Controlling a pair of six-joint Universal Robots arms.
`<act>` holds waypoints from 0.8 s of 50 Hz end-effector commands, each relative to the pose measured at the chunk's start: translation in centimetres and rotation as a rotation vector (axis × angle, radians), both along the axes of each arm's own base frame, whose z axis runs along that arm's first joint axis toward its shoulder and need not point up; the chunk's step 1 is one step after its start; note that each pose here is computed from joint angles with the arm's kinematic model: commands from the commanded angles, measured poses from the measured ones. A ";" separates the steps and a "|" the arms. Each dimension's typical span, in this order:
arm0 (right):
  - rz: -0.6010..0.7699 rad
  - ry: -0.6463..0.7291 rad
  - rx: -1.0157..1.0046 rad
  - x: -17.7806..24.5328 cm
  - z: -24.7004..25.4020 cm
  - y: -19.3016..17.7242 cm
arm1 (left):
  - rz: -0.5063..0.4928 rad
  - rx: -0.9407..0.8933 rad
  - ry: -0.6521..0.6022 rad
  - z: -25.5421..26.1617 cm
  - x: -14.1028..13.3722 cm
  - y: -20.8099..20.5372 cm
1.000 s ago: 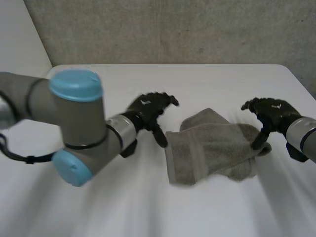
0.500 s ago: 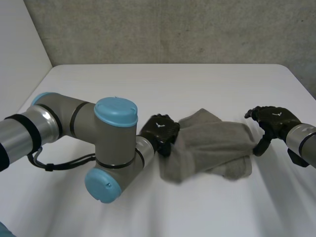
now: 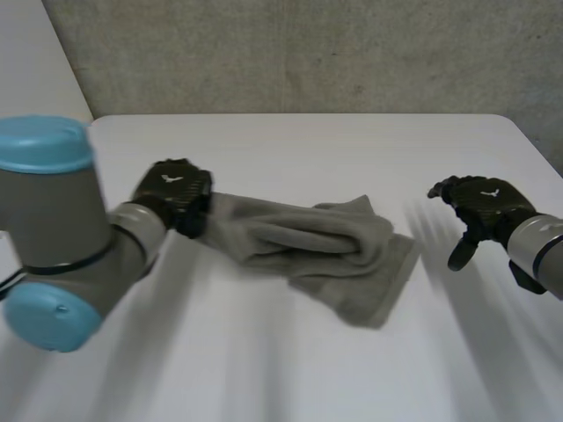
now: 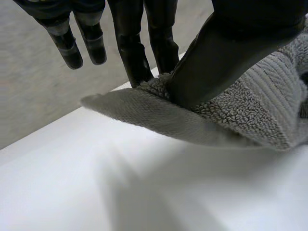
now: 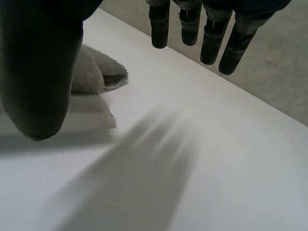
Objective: Fold the towel.
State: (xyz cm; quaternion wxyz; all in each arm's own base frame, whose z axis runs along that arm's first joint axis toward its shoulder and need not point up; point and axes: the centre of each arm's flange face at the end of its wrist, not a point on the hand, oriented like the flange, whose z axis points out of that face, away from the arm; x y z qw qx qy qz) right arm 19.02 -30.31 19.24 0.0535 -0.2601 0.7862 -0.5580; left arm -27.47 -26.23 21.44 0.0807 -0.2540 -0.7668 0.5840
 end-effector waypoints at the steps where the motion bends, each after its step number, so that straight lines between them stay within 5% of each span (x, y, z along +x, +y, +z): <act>1: 0.044 0.003 0.007 1.3 -0.4 1.0 | 0.026 0.026 -0.127 -1.6 4.5 -0.9; 12: 0.086 0.010 0.018 2.4 -0.7 2.0 | 0.101 0.104 -0.158 -4.4 8.1 -1.0; 21: 0.143 0.002 0.004 4.2 -0.3 3.1 | 0.058 0.083 -0.132 -3.5 7.7 -0.6; 30: 0.172 -0.034 0.011 5.7 -0.2 3.5 | -0.043 -0.073 -0.016 1.3 3.6 -1.3; 40: 0.148 -0.155 0.075 7.2 -0.8 2.5 | -0.148 -0.046 0.007 -0.8 -1.4 -3.4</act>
